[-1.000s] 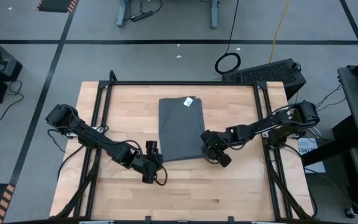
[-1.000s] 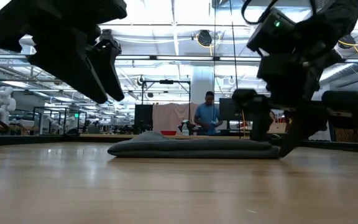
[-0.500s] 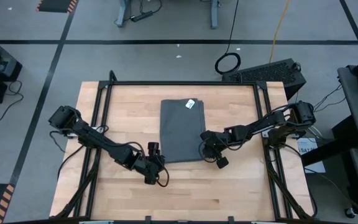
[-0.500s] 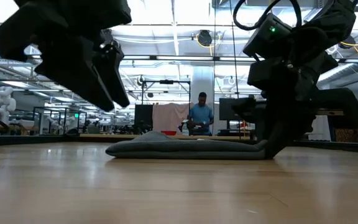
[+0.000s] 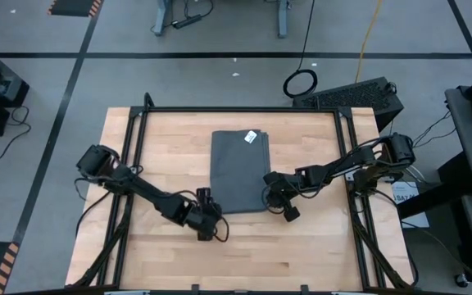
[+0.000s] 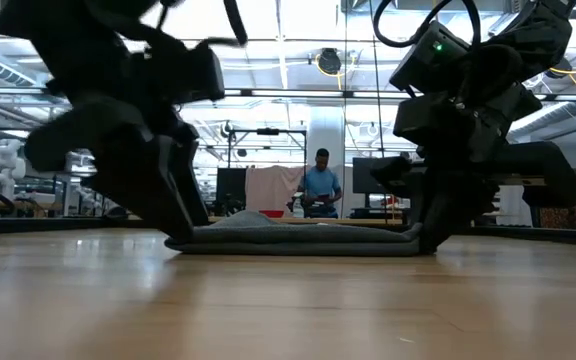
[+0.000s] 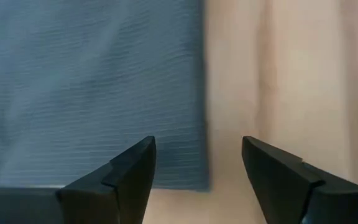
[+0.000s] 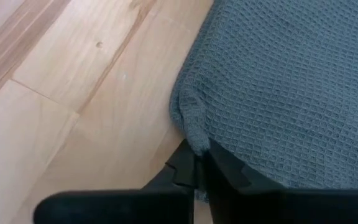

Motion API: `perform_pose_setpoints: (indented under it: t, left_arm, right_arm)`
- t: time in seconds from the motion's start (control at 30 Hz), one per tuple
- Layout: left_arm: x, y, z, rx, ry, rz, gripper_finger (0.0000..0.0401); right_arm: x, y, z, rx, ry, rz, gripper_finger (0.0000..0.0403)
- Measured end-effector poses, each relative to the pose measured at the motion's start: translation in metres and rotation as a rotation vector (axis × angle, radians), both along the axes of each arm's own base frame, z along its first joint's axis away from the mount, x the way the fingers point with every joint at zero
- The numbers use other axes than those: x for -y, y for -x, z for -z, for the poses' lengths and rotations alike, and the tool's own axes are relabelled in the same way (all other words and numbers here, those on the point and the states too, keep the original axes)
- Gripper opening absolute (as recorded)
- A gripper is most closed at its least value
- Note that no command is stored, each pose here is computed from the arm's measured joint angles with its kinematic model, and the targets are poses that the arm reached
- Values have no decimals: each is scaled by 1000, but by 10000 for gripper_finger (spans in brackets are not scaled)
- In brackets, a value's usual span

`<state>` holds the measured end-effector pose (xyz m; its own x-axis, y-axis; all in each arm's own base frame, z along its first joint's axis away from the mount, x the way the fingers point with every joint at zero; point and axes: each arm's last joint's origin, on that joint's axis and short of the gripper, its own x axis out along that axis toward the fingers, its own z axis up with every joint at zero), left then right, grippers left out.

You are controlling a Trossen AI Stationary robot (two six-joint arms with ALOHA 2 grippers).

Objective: Roll towel
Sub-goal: Roll the gray towel on the center of table

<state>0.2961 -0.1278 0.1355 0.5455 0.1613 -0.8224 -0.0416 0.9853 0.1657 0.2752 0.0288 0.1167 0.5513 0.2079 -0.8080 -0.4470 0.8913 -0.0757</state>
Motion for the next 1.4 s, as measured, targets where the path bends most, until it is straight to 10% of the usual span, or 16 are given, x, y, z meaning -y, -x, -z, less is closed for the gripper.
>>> perform_pose_setpoints:
  t: [0.57, 0.97, 1.4]
  left_arm:
    - [-22, 5, 9, -76, 51, 145, 203]
    - [-26, 6, 17, -48, 99, 123, 18]
    - [-15, 11, -11, 10, 425, 88, 11]
  right_arm:
    - [0, 0, 0, 5, 0, -1, 9]
    - [-3, 0, -1, -29, -103, 141, 9]
    - [-34, 0, -23, -155, -662, 356, 8]
